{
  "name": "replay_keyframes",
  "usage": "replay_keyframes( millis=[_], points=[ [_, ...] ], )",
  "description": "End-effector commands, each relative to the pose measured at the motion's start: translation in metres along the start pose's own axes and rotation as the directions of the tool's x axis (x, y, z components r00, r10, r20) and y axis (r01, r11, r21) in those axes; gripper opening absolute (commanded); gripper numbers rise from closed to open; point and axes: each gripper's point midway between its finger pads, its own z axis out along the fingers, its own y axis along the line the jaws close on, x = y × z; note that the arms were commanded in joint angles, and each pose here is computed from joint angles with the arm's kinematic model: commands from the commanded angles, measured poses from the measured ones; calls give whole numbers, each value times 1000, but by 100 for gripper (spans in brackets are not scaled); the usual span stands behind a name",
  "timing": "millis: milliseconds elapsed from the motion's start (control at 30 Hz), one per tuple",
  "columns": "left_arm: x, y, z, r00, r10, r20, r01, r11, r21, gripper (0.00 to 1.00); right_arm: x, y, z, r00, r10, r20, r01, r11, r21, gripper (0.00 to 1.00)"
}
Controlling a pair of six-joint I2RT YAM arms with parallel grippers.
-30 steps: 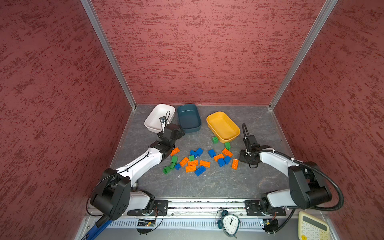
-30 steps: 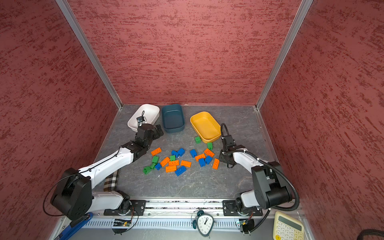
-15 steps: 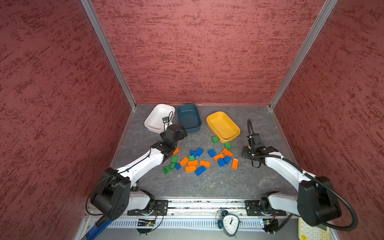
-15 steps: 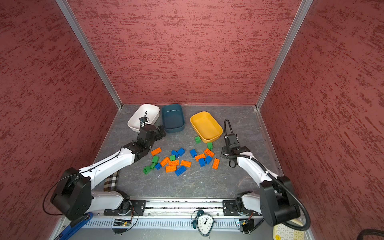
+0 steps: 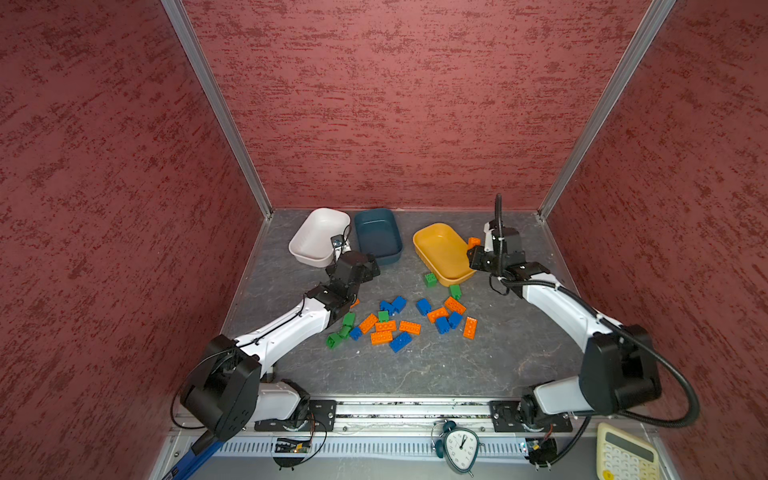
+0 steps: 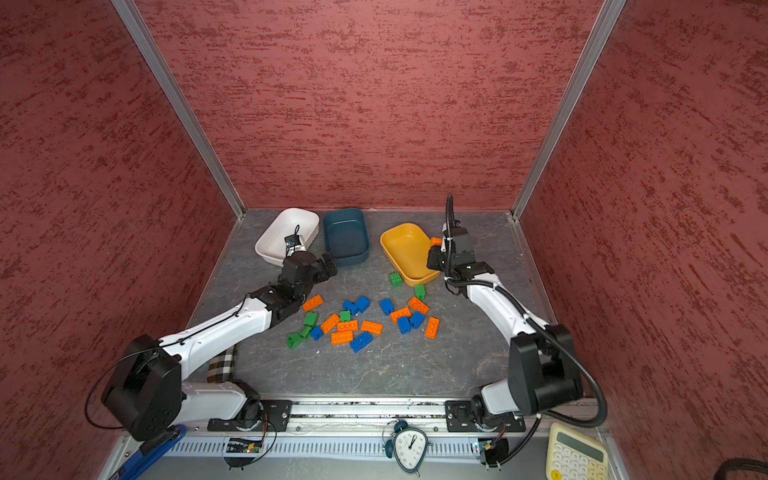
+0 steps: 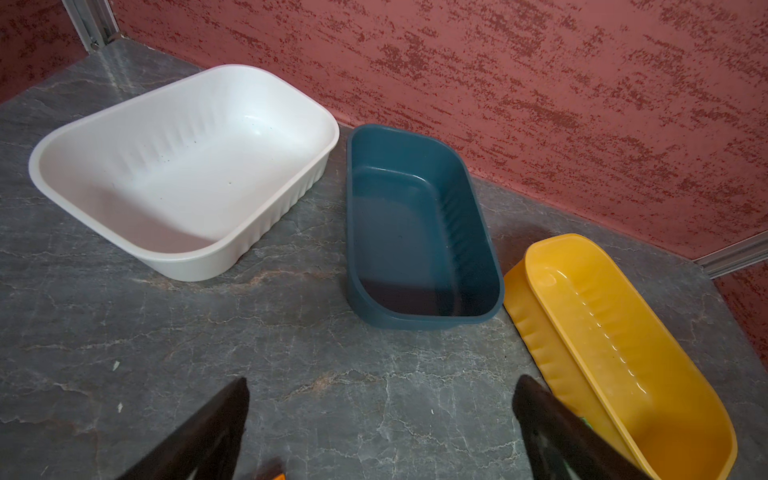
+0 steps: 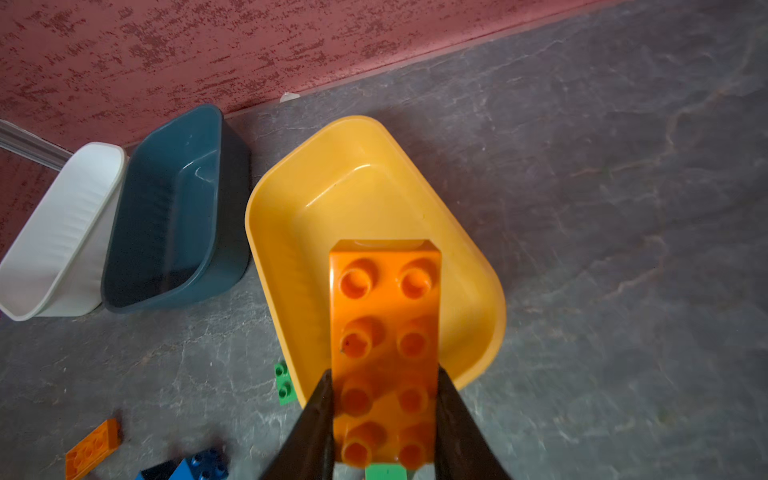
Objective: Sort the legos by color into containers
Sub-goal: 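Grasp the orange brick with the right gripper and drop it into the yellow tub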
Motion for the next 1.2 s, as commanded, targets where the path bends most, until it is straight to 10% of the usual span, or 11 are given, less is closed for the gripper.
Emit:
replay_keyframes(
  millis=[0, 367, 867, 1167],
  points=[
    [-5, -3, -5, 1000, -2, 3, 2, 1000, -5, 99, -9, 5, 25, 998, -68, -17, 68, 998, -2, 25],
    [8, -2, -6, 997, 47, -66, -50, 998, -34, 99, -35, 17, 73, 985, -158, -66, 157, 988, -9, 44],
    [27, -33, 12, 975, 94, -201, -94, 996, 8, 99, 5, 32, -13, 998, -66, 14, 67, 981, -180, 98],
    [72, -85, 30, 923, 186, -338, -145, 979, 142, 100, 40, -14, -61, 981, 95, 168, -84, 994, -72, 99]
  ],
)
